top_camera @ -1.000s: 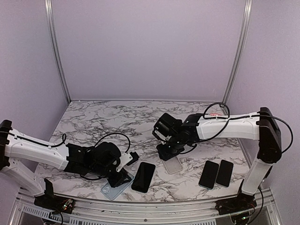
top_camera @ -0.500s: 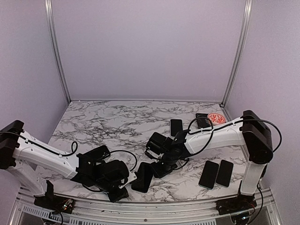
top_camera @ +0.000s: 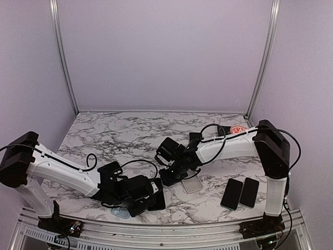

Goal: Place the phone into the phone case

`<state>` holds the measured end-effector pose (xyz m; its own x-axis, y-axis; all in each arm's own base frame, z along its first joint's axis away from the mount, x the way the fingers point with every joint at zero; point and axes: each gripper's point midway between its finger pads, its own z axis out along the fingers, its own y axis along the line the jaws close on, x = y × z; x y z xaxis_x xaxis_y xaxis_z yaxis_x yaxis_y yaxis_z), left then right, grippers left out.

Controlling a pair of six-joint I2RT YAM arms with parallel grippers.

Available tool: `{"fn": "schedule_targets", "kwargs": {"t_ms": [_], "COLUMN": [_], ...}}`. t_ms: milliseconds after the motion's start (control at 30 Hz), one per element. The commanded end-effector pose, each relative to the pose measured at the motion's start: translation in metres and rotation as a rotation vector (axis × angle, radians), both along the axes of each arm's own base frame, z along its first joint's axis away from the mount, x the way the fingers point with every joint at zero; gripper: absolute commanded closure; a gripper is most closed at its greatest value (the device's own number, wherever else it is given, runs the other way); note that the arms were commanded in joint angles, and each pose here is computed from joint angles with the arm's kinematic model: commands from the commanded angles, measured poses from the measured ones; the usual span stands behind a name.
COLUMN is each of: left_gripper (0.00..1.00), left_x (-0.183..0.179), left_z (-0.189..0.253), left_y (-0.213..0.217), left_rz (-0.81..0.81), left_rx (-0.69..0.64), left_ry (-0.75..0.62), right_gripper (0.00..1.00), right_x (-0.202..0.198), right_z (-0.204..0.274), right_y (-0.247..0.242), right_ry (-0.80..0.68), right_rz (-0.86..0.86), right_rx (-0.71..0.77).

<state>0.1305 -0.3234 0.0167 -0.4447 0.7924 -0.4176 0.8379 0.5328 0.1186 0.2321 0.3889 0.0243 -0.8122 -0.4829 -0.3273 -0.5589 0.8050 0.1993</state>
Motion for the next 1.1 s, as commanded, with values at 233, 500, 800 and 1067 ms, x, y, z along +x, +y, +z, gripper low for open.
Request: {"fn": "schedule_targets", "kwargs": {"t_ms": [233, 500, 800, 1067], "left_gripper": [0.83, 0.82, 0.37, 0.04], "left_x": [0.005, 0.029, 0.11, 0.121], "left_z": [-0.016, 0.041, 0.126, 0.116], "left_y": [-0.057, -0.043, 0.068, 0.087], "left_rz": [-0.188, -0.013, 0.486, 0.602], "left_rx": [-0.024, -0.186, -0.326, -0.336], "left_ry": [-0.014, -0.093, -0.272, -0.239], "right_gripper": [0.81, 0.73, 0.02, 0.01], "right_x": [0.047, 0.032, -0.003, -0.013], "right_z": [0.049, 0.062, 0.058, 0.026], "right_y": [-0.061, -0.067, -0.01, 0.002], "right_ry": [-0.145, -0.13, -0.161, -0.106], "right_rz": [-0.148, -0.117, 0.126, 0.258], "right_rx": [-0.03, 0.025, -0.042, -0.161]}}
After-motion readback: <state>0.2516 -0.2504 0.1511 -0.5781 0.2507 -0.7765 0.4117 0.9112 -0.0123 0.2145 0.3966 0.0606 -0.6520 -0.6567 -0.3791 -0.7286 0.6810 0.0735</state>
